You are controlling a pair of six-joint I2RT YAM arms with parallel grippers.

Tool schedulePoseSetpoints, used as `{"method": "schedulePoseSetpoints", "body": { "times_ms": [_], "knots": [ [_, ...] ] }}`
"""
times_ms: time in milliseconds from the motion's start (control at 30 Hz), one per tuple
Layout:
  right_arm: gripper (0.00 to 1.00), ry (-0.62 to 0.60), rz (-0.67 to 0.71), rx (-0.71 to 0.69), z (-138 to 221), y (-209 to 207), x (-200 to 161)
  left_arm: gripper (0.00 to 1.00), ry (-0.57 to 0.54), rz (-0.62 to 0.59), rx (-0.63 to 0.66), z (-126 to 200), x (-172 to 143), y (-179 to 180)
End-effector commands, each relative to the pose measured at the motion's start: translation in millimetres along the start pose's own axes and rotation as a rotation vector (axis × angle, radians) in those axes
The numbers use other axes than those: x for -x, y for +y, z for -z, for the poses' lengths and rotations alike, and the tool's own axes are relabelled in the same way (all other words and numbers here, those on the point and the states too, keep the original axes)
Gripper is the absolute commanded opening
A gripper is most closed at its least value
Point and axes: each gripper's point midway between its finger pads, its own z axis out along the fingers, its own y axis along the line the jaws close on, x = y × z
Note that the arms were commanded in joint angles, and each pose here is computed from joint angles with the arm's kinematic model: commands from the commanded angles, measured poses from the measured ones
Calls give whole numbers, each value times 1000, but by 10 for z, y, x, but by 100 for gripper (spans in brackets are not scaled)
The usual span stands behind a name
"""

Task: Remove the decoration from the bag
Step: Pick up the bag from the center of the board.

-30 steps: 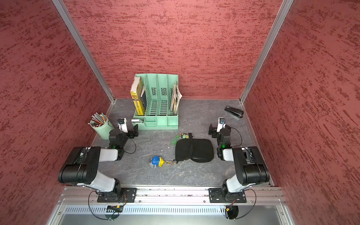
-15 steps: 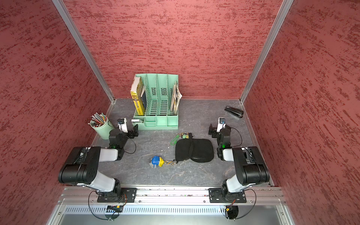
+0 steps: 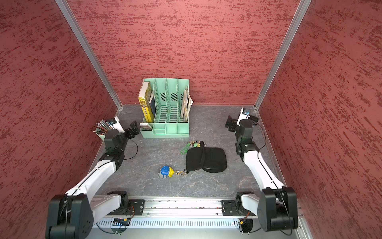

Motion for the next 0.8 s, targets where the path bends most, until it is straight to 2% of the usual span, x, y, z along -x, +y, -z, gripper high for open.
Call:
{"method": "schedulePoseSetpoints", "body": {
  "times_ms": [0,100,200,300,500,600,767],
  "knots": [
    [98,372,-192,107,254,214,-604,100,154,241,-63,157,-258,-56],
    [94,488,-339,234,341,511,-749,100,186,275,-130,257,-204,-250],
    [86,593,-381,292,387,780,-958,100,257,213,-169,341,-224,-509],
    [83,679,-332,300,387,1053,-1207,100,315,97,-215,459,-299,-823],
    [81,788,-220,265,294,1510,-1709,100,486,-82,-367,668,-819,-1382],
    [80,843,-165,220,162,1634,-2012,100,532,-109,-390,670,-995,-1458],
    [70,938,-136,122,-18,1622,-2417,100,571,-120,-405,661,-1129,-1505]
  ]
}}
